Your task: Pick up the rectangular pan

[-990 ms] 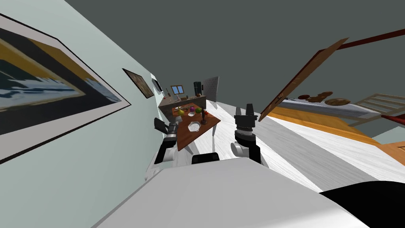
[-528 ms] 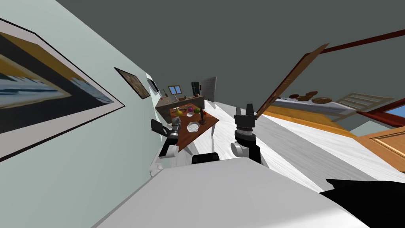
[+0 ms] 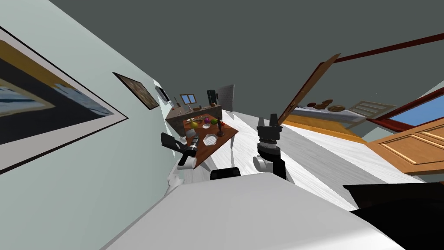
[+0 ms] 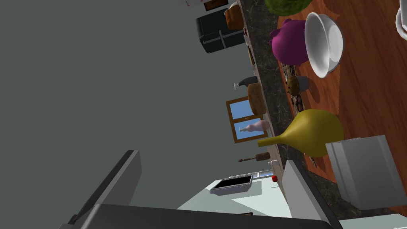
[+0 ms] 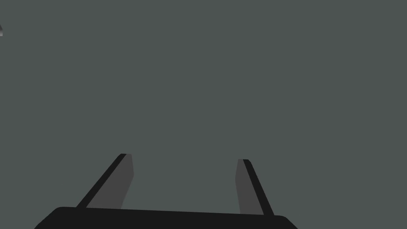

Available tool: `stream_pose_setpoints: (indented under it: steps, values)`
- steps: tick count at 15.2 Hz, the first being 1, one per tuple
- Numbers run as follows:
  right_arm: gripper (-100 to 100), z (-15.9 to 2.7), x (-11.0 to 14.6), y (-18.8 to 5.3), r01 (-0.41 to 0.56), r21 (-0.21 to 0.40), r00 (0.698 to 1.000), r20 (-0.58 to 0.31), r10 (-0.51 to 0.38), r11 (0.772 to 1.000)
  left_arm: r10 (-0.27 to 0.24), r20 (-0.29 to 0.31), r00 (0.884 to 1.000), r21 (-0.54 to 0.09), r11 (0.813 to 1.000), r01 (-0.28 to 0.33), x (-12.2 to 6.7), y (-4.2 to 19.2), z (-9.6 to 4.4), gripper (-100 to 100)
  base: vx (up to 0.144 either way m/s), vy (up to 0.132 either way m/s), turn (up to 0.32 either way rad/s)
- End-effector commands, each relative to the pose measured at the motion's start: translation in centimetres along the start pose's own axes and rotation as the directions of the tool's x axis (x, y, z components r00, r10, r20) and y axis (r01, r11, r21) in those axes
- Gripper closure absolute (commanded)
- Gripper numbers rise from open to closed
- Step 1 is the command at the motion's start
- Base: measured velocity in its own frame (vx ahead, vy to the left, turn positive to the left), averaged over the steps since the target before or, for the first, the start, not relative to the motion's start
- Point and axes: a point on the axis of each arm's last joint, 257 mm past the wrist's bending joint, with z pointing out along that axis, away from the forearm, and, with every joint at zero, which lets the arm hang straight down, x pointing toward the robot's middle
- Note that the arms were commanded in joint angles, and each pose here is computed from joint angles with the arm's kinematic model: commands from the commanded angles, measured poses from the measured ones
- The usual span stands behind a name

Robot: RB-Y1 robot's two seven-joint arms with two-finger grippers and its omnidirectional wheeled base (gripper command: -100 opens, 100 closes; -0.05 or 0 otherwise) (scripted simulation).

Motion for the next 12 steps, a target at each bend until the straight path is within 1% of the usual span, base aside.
stream_pose_setpoints:
  steps: [1,2,3,4,5,6,7,8,9,10,11,12]
  values:
    - [0,0.0,0.0,0.0,0.0,0.0,1.0,0.0,0.0,1.0,0.006,-0.015,1.0,-0.06,0.998,-0.007,0.3,1.9,0.7,-100,-0.003,0.013,-0.115]
    - [0,0.0,0.0,0.0,0.0,0.0,1.0,0.0,0.0,1.0,0.006,-0.016,1.0,-0.061,0.998,-0.007,0.3,2.0,0.7,-100,-0.002,0.012,-0.028]
    - [0,0.0,0.0,0.0,0.0,0.0,1.0,0.0,0.0,1.0,0.013,-0.029,1.0,-0.107,0.994,-0.016,0.4,3.6,1.2,-100,-0.003,0.008,-0.084]
    - [0,0.0,0.0,0.0,0.0,0.0,1.0,0.0,0.0,1.0,0.012,-0.031,0.999,-0.119,0.993,-0.016,0.5,3.9,1.2,-100,-0.003,0.009,-0.098]
    - [0,0.0,0.0,0.0,0.0,0.0,1.0,0.0,0.0,1.0,0.019,-0.041,0.999,-0.149,0.989,-0.025,0.5,5.0,1.7,-100,-0.004,0.009,-0.126]
    - [0,0.0,0.0,0.0,0.0,0.0,1.0,0.0,0.0,1.0,0.018,-0.046,0.999,-0.176,0.984,-0.026,0.6,5.9,1.6,-100,-0.002,0.011,-0.102]
    - [0,0.0,0.0,0.0,0.0,0.0,1.0,0.0,0.0,1.0,0.023,-0.056,0.998,-0.206,0.978,-0.035,0.6,7.0,2.1,-100,-0.002,0.013,-0.106]
    - [0,0.0,0.0,0.0,0.0,0.0,1.0,0.0,0.0,1.0,0.022,-0.061,0.998,-0.232,0.972,-0.036,0.8,7.8,1.9,-100,-0.002,0.014,-0.101]
    - [0,0.0,0.0,0.0,0.0,0.0,1.0,0.0,0.0,1.0,0.022,-0.061,0.998,-0.233,0.972,-0.036,0.8,7.8,1.9,-100,-0.002,0.011,-0.04]
    - [0,0.0,0.0,0.0,0.0,0.0,1.0,0.0,0.0,1.0,0.026,-0.072,0.997,-0.278,0.959,-0.046,0.8,9.4,2.2,-100,-0.002,0.007,-0.095]
    - [0,0.0,0.0,0.0,0.0,0.0,1.0,0.0,0.0,1.0,0.026,-0.075,0.997,-0.288,0.957,-0.046,0.8,9.7,2.2,-100,-0.002,0.007,-0.093]
    - [0,0.0,0.0,0.0,0.0,0.0,1.0,0.0,0.0,1.0,0.03,-0.084,0.996,-0.316,0.947,-0.055,0.8,10.5,2.6,-100,-0.003,0.008,-0.121]
